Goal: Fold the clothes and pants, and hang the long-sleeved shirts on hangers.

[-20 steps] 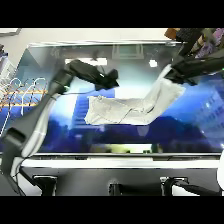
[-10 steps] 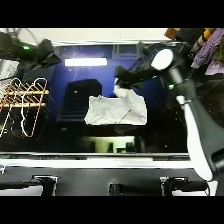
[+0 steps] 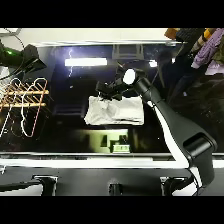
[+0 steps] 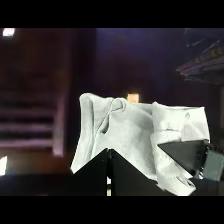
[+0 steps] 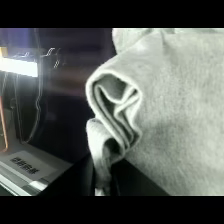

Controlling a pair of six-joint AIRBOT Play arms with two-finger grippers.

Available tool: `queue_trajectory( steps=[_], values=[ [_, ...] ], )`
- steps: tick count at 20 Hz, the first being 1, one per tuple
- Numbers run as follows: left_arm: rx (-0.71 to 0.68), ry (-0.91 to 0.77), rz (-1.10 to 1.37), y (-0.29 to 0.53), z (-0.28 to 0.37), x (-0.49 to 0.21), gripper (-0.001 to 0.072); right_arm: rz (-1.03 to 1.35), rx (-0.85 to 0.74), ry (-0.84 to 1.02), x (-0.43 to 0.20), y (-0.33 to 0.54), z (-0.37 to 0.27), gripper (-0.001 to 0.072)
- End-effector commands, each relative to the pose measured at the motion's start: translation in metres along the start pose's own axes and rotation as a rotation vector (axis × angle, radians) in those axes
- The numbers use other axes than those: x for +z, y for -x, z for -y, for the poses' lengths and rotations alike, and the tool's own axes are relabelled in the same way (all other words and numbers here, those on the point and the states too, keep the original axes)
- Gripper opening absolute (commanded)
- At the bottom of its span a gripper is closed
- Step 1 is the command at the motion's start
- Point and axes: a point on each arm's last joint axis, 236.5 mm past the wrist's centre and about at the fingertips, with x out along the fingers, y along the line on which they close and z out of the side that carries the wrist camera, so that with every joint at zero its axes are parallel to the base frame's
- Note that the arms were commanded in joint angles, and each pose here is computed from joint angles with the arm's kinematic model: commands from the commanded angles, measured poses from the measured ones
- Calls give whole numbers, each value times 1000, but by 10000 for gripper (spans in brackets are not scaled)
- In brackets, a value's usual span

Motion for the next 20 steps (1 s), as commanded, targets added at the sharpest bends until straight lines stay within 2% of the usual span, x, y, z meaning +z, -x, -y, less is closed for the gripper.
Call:
queue_trajectory(
  steps=[1,7,8,10,11,14,18,19,20],
  values=[
    [12,3,-20,-5,-6,-5,16,-24,-16,-20,-3,-22,12,36],
    [12,-1,-19,-5,-6,-4,16,-8,-20,-45,4,-44,25,41],
    [12,-1,-19,-5,-6,-4,16,-3,-12,-49,5,-44,23,107],
    [12,-1,-19,-5,-6,-4,16,-9,10,-55,4,-44,18,316],
    [12,-1,-19,-5,-6,-4,15,-21,29,-55,1,-44,13,359],
    [11,-1,-20,-5,-6,-5,16,-92,95,-37,-16,-38,-5,360],
    [11,-1,-20,-5,-5,-5,16,-56,53,16,-4,-5,1,360],
    [11,-1,-19,-5,-5,-5,16,-34,42,24,6,11,8,377],
    [11,-2,-20,-5,-5,-5,16,-13,31,26,19,32,20,442]
  ],
)
